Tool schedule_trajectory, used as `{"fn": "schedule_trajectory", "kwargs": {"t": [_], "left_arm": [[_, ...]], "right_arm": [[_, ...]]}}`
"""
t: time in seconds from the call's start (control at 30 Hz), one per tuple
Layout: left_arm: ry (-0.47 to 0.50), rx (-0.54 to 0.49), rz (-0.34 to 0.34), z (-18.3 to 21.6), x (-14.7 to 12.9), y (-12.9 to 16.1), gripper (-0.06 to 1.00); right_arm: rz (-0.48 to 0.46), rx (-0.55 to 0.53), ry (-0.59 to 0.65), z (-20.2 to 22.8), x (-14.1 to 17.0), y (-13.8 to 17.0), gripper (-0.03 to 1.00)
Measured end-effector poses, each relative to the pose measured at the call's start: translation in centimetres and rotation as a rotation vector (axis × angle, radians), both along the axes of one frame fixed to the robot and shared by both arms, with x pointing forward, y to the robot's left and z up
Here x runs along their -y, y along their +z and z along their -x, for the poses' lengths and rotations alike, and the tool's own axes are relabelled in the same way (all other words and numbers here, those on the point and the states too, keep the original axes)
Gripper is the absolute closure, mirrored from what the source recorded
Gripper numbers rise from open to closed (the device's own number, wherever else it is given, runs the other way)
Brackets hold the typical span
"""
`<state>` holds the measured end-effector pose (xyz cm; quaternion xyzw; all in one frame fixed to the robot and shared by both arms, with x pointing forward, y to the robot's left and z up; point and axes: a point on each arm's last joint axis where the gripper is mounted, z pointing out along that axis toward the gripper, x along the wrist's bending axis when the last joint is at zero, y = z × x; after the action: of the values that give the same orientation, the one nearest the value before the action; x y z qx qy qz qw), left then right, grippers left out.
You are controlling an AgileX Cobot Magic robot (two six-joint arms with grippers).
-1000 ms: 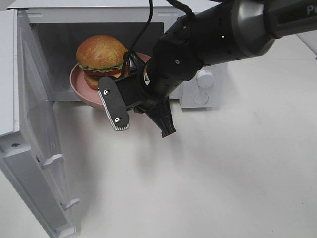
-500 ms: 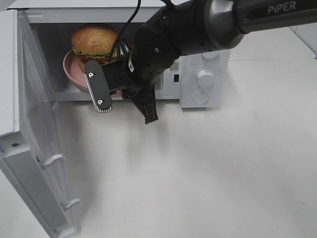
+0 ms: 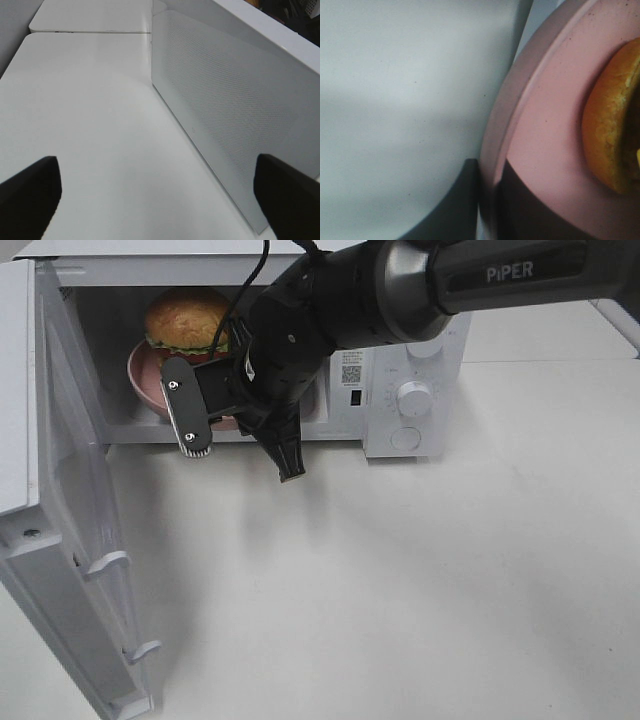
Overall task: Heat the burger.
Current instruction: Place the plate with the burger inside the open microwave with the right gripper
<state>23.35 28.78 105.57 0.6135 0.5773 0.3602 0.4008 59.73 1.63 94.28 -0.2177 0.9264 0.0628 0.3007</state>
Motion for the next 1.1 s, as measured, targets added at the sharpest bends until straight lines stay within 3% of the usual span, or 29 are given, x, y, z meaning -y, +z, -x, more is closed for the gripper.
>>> {"fn": "schedule_trajectory", "kwargs": {"t": [1.1], "left_arm": [[0.0,0.0,0.0,0.0,0.0,0.0,-0.04]], "right_arm": [[-0.035,0.033,-0.094,-4.9,-0.7,-1.8,0.91]]}}
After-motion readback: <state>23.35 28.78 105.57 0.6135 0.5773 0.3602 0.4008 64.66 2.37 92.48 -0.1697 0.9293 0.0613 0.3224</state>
